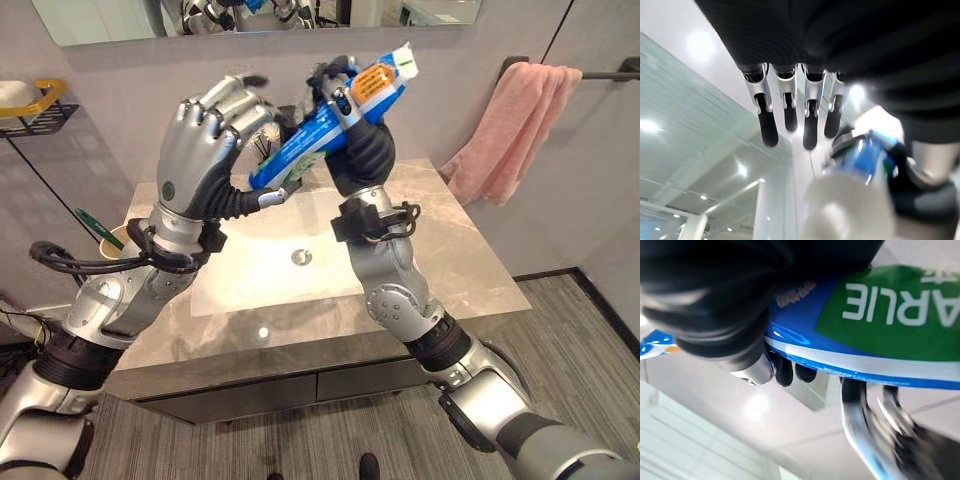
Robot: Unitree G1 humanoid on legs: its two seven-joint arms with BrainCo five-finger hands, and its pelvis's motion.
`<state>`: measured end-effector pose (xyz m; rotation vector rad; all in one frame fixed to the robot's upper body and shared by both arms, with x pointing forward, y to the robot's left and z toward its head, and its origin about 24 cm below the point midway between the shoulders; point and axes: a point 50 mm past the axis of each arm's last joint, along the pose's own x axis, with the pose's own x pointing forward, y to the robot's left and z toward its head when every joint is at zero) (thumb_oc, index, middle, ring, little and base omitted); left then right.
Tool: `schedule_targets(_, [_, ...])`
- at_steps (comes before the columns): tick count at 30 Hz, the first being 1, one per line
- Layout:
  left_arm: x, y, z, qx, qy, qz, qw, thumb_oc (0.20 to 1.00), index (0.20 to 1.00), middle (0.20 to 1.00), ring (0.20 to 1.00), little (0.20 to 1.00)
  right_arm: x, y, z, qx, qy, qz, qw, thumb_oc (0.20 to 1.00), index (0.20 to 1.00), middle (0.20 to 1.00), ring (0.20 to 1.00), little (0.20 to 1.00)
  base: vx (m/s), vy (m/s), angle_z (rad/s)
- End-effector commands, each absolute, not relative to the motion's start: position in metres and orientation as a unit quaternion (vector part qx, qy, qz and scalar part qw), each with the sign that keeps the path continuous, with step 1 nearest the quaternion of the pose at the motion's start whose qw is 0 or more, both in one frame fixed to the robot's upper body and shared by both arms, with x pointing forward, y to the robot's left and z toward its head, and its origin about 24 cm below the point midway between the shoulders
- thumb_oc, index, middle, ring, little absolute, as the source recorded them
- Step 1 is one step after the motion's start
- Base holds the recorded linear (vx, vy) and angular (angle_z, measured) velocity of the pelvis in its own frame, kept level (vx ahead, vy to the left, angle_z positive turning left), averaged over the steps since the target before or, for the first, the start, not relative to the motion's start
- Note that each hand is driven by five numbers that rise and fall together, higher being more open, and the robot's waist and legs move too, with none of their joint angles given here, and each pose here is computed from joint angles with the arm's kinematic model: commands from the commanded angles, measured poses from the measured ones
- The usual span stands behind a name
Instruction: Put brush and paste in cup on sink, flatten towel.
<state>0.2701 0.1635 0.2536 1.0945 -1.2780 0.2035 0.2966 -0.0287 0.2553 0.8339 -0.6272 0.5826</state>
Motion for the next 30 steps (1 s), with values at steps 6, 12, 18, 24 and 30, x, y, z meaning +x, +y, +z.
schedule_targets(6, [0.241, 0.192, 0.267, 0.452, -0.587, 0.174, 0.648, 1.0, 1.0, 1.0, 1.0, 1.0, 0.286, -0.055, 0.296, 0.425, -0.413, 0.219, 0.775, 0.2, 0.2, 0.2, 0.2, 0.2, 0.01, -0.018, 0.12])
schedule_targets(12, [0.218, 0.24, 0.221, 0.419, -0.488, 0.241, 0.727, 1.0, 1.0, 1.0, 1.0, 1.0, 0.289, -0.074, 0.305, 0.407, -0.444, 0.183, 0.777, 0.2, 0.2, 0.2, 0.2, 0.2, 0.0, -0.02, 0.16])
schedule_targets(18, [0.202, 0.279, 0.151, 0.355, -0.316, 0.305, 0.825, 1.0, 1.0, 1.0, 1.0, 1.0, 0.295, -0.088, 0.31, 0.364, -0.46, 0.154, 0.795, 0.2, 0.2, 0.2, 0.2, 0.2, 0.01, -0.024, 0.35])
schedule_targets(24, [0.189, 0.308, 0.02, 0.302, 0.016, 0.315, 0.899, 1.0, 1.0, 1.0, 1.0, 1.0, 0.307, -0.096, 0.324, 0.285, -0.47, 0.138, 0.824, 0.2, 0.2, 0.2, 0.2, 0.2, 0.0, -0.022, 0.55])
schedule_targets(30, [0.101, 0.291, -0.125, 0.239, 0.425, 0.266, 0.832, 1.0, 1.0, 1.0, 1.0, 1.0, 0.315, -0.075, 0.329, 0.245, -0.458, 0.162, 0.839, 0.2, 0.2, 0.2, 0.2, 0.2, 0.01, 0.021, 0.36])
